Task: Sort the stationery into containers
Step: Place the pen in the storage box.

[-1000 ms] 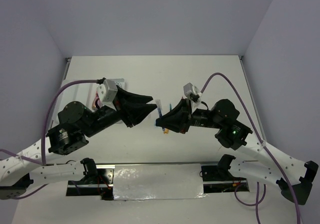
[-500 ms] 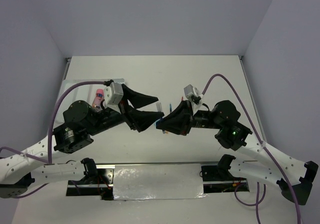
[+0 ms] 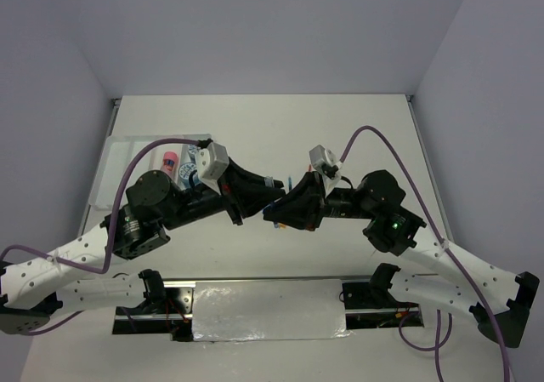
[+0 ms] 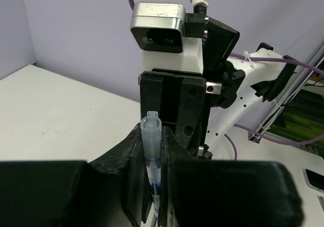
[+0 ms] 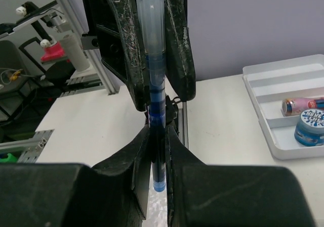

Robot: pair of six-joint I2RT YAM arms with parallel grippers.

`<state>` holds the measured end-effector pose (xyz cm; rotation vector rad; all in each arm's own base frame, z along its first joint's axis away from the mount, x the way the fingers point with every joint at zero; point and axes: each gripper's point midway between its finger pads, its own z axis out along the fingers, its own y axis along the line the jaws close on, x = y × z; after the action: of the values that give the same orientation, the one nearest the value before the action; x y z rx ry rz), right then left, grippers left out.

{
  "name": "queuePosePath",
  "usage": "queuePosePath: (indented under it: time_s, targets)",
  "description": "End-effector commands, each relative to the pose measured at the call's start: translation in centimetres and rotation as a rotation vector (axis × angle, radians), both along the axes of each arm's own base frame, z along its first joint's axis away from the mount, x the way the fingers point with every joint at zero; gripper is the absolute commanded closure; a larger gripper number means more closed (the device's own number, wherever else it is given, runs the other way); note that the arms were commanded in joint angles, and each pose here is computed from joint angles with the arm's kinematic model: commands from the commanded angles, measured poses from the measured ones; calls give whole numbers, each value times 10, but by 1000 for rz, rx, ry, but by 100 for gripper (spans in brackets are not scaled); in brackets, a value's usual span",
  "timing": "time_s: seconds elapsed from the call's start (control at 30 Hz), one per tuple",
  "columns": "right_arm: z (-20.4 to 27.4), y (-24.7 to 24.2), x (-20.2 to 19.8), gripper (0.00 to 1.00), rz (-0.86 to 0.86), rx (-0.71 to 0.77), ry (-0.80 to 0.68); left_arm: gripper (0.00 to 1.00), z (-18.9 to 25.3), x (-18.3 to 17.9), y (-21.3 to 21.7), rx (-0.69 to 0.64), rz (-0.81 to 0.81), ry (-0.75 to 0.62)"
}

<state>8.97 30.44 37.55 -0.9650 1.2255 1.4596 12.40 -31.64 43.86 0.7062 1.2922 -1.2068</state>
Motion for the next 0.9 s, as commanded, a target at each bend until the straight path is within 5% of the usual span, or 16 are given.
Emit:
queuePosePath:
  time_s: [0.0, 0.27, 0.43, 0.5, 0.53, 0.57, 0.63, 0.77, 0.87]
  targets:
    - [9, 1, -7, 94, 32, 32, -44, 100, 25, 1, 6, -69, 20, -47]
    - [13, 1, -6, 55, 27, 55, -58, 100, 30, -8, 8, -85, -20, -59]
    - [15, 1, -3, 47, 8, 57, -64, 100, 33, -13, 10, -101, -41, -65]
    - [19, 0, -6, 69, 18, 73, -74, 100, 33, -14, 10, -101, -48, -65]
    - [19, 0, -7, 92, 24, 75, -76, 100, 34, -15, 10, -101, -52, -65]
    - [20, 0, -7, 99, 24, 76, -77, 100, 34, -15, 10, -98, -53, -64]
    - [19, 0, -6, 100, 21, 74, -77, 94, 35, -15, 9, -97, -53, -63]
    - [13, 2, -7, 100, 35, 59, -79, 42, 41, -9, 16, -120, -6, -58]
    - [9, 2, -9, 100, 44, 55, -77, 38, 49, -7, 21, -133, 13, -63]
